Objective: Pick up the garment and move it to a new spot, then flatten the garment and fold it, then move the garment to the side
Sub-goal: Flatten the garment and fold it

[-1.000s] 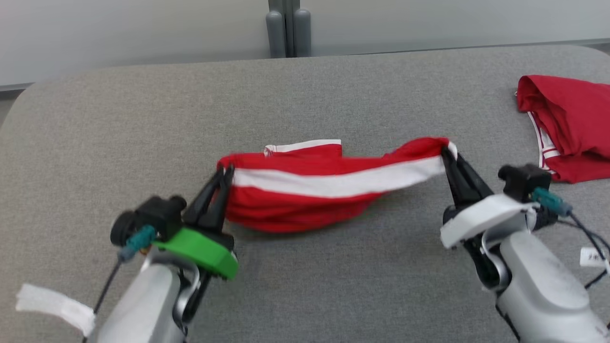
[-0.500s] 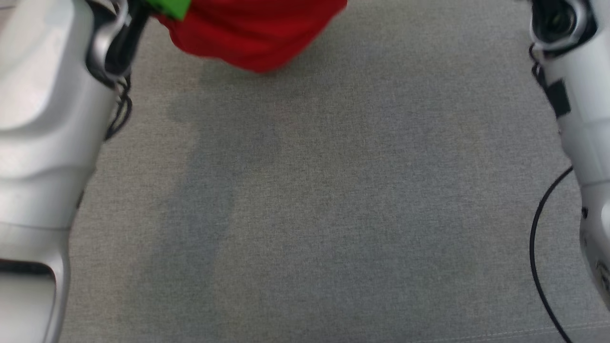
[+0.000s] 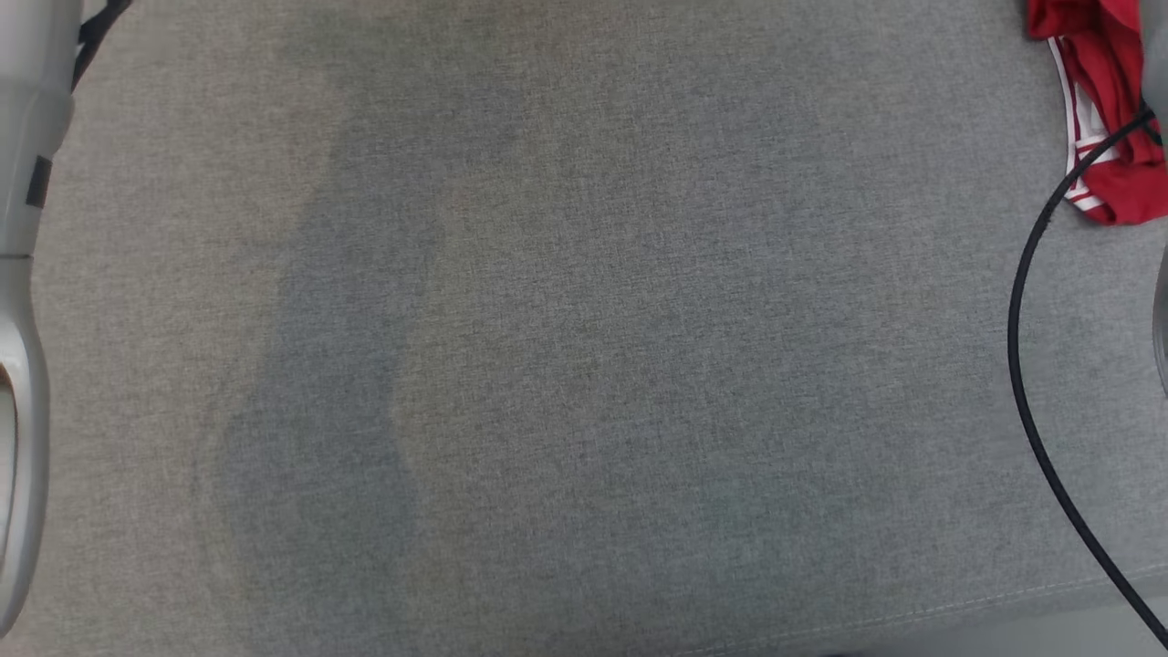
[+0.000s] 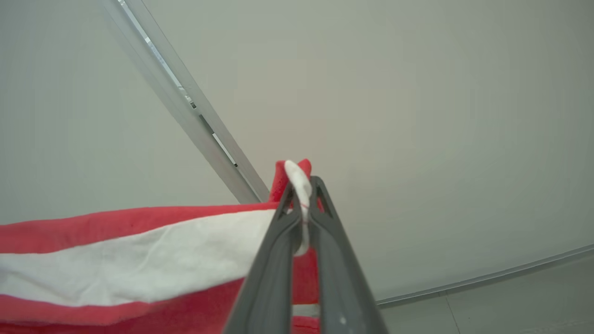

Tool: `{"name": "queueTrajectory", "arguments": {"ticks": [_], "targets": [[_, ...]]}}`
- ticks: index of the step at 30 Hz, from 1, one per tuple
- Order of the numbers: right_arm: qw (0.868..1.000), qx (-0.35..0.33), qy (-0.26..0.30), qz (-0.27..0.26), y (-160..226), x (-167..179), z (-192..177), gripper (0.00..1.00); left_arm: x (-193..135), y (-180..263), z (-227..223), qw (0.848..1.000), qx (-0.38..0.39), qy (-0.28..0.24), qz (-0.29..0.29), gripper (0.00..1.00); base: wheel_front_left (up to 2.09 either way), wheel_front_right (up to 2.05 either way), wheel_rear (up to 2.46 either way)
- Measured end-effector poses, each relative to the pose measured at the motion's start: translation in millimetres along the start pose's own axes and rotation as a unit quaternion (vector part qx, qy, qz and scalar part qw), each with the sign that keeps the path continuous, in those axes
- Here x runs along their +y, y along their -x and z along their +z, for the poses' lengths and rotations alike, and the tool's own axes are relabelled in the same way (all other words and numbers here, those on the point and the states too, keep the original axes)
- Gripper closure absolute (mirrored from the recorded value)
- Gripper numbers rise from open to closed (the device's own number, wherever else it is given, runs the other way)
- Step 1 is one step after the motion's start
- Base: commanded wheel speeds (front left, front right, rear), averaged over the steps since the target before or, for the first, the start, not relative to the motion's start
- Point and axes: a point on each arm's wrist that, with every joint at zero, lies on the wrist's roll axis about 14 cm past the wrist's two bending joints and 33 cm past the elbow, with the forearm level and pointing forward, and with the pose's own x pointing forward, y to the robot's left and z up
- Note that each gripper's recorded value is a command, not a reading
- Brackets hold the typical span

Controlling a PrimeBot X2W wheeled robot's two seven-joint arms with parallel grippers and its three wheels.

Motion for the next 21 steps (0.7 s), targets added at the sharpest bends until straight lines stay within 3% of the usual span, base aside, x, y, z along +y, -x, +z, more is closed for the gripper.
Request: {"name": "queueTrajectory", "arguments": {"ticks": [8,14,21], "targets": [[0.998,0.044,-0.018,-0.038,24.3,-39.0,-63.9,1.0,-2.7,21.0,-69.9,0.998,0.045,0.038,-0.002,1.0,0.0,0.0,0.0],[0.994,0.082,-0.038,-0.054,78.1,-59.3,-109.1,1.0,-11.3,73.8,-109.2,0.995,0.088,0.055,-0.003,1.0,0.0,0.0,0.0],[0.988,0.125,-0.064,-0.066,157.0,-73.6,-143.6,1.0,-26.9,158.4,-129.6,0.989,0.106,0.096,0.047,1.0,0.0,0.0,0.0]]}}
